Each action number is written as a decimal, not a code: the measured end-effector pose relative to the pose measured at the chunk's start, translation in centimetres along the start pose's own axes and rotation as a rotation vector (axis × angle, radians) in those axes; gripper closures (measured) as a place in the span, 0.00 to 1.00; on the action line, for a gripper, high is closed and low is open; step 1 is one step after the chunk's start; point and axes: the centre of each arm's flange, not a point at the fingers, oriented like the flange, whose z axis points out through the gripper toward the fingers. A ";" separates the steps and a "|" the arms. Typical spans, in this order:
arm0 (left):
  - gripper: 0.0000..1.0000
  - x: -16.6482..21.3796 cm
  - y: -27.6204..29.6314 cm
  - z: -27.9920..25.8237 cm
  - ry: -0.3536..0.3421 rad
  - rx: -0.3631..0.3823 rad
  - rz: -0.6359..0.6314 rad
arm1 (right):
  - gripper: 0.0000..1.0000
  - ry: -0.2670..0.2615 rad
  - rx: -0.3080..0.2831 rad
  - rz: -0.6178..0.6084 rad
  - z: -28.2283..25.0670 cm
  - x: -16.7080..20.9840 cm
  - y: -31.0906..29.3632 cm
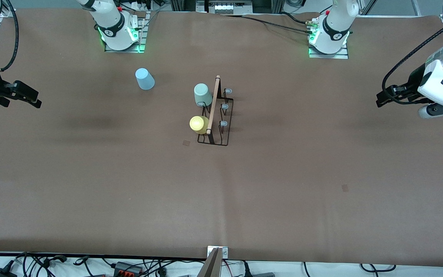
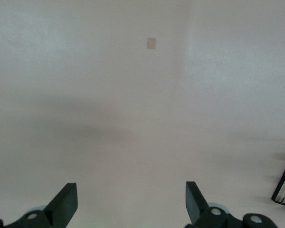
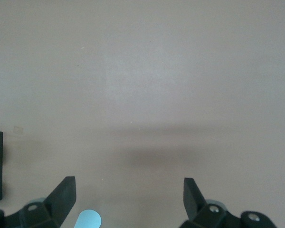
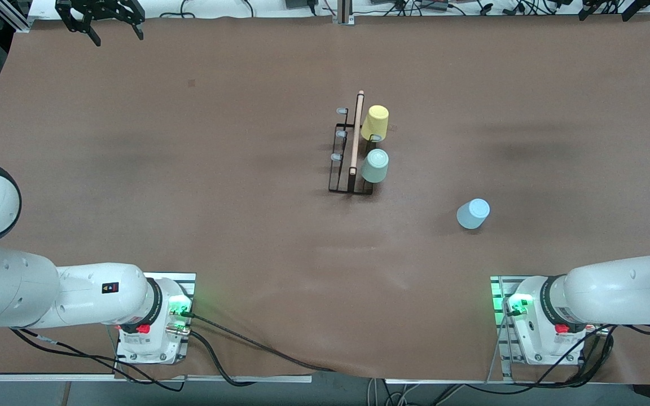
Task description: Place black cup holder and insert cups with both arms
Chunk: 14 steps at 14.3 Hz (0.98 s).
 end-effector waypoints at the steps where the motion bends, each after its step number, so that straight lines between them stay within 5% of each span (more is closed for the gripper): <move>1: 0.00 0.0 0.0 0.0 0.000 0.000 0.000 | 0.00 -0.004 0.000 0.000 0.0 0.0 0.0; 14: 0.00 0.0 0.1 0.0 0.001 0.000 0.001 | 0.00 -0.036 0.001 -0.004 0.3 -0.4 0.0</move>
